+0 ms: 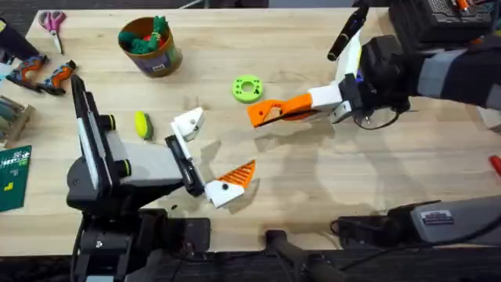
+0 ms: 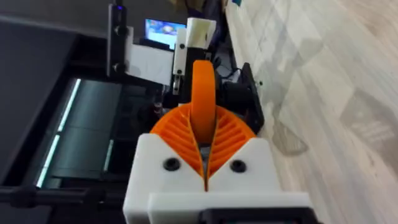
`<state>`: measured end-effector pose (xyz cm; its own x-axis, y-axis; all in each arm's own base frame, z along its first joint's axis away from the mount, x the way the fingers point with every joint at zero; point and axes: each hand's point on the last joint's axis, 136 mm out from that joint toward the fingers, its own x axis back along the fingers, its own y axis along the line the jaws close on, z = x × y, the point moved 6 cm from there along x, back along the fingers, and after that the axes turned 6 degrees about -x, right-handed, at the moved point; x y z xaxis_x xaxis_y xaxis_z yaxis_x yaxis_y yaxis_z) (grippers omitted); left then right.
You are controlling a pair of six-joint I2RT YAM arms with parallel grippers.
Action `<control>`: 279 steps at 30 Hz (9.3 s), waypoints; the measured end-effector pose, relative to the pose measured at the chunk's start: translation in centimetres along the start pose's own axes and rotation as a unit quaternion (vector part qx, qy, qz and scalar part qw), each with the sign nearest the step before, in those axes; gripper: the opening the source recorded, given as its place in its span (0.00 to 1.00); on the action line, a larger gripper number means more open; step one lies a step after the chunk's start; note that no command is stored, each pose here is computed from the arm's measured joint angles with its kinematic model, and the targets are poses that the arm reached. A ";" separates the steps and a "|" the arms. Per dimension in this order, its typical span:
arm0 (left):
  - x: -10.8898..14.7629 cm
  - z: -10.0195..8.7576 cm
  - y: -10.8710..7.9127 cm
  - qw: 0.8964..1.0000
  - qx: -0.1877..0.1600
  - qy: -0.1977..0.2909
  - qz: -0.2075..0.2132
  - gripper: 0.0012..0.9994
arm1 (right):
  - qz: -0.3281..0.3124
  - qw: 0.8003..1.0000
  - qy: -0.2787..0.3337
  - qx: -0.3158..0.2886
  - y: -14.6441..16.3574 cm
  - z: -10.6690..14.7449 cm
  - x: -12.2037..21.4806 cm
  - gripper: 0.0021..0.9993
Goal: Pick up the gripper from the table and insert it into the empty holder that is missing its gripper. Then pick up a screw, insert it into the mounting hole, and use the screwdriver to tighten it. Finally, clean up the table by picking up the vegetable and placing it into the bucket.
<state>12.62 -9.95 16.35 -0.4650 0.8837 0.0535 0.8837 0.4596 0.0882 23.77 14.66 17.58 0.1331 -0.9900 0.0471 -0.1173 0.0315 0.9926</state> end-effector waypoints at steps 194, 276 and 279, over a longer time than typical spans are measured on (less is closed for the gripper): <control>0.0 0.1 0.1 1.000 0.002 0.002 -0.005 0.99 | 0.413 0.891 -0.096 0.159 4.0 -8.3 -0.1 0.99; 0.0 0.1 0.1 1.000 0.002 0.002 -0.005 0.99 | 0.552 0.781 0.016 0.292 -7.5 -11.5 -8.0 0.39; 0.0 0.1 0.1 1.000 0.002 0.002 -0.005 0.99 | 0.551 0.781 0.015 0.293 -7.5 -11.5 -8.0 0.39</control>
<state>12.76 -9.91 16.28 -0.4737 0.8788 0.0569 0.8794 0.4686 0.0845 34.89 23.97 11.09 -0.3441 -0.4019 0.8485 -0.6060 0.7854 0.1263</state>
